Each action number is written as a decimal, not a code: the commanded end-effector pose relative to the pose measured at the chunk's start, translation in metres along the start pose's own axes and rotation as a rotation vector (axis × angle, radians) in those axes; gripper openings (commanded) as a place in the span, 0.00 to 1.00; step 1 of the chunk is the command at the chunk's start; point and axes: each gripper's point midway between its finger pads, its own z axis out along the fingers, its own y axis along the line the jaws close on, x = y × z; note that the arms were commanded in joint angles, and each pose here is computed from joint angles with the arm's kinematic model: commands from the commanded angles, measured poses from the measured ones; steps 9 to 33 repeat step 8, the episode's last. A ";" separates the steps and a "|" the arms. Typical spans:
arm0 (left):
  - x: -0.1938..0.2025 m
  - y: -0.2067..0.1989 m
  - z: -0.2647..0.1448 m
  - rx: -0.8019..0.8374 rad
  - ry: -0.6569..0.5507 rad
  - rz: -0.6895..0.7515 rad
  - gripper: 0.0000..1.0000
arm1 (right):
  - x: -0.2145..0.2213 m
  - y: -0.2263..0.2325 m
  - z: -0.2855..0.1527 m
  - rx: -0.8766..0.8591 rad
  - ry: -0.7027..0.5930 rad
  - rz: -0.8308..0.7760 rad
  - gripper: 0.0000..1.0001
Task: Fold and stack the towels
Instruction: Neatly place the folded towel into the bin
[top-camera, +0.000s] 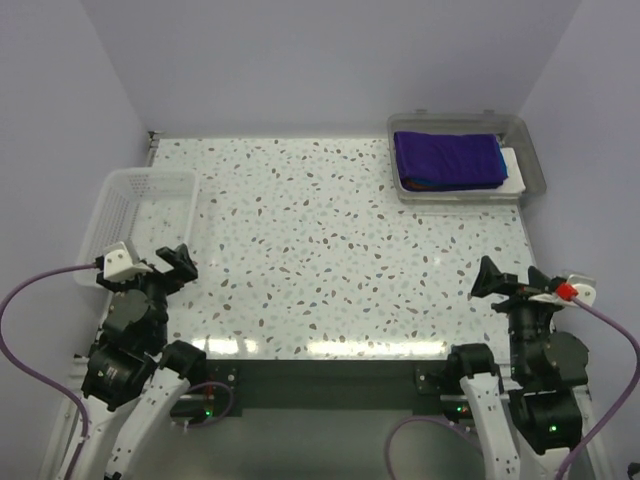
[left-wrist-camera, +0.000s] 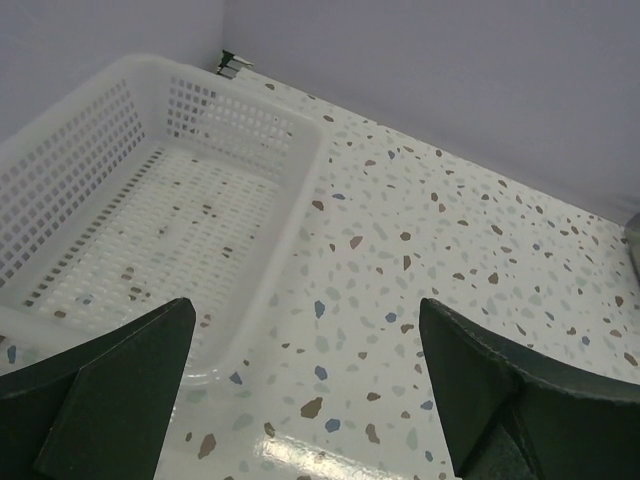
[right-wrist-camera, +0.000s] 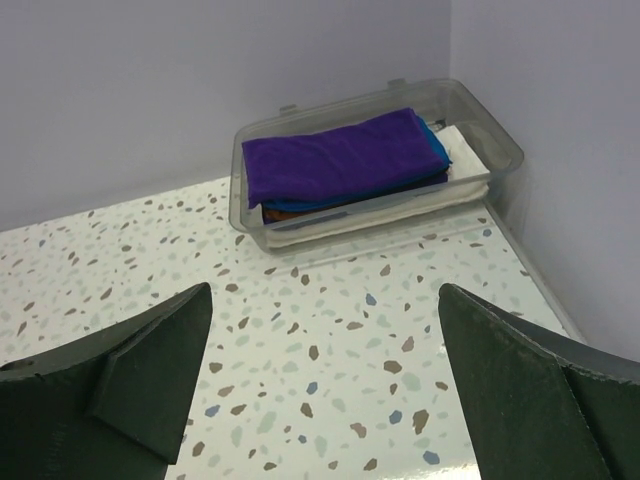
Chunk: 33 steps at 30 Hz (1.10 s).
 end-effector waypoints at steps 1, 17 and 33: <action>-0.013 -0.007 0.003 0.015 -0.047 -0.033 1.00 | -0.006 0.002 0.000 -0.016 -0.042 -0.007 0.99; -0.006 -0.011 0.009 0.020 -0.017 -0.010 1.00 | 0.000 0.004 0.005 -0.026 -0.037 -0.013 0.99; -0.006 -0.011 0.009 0.020 -0.017 -0.010 1.00 | 0.000 0.004 0.005 -0.026 -0.037 -0.013 0.99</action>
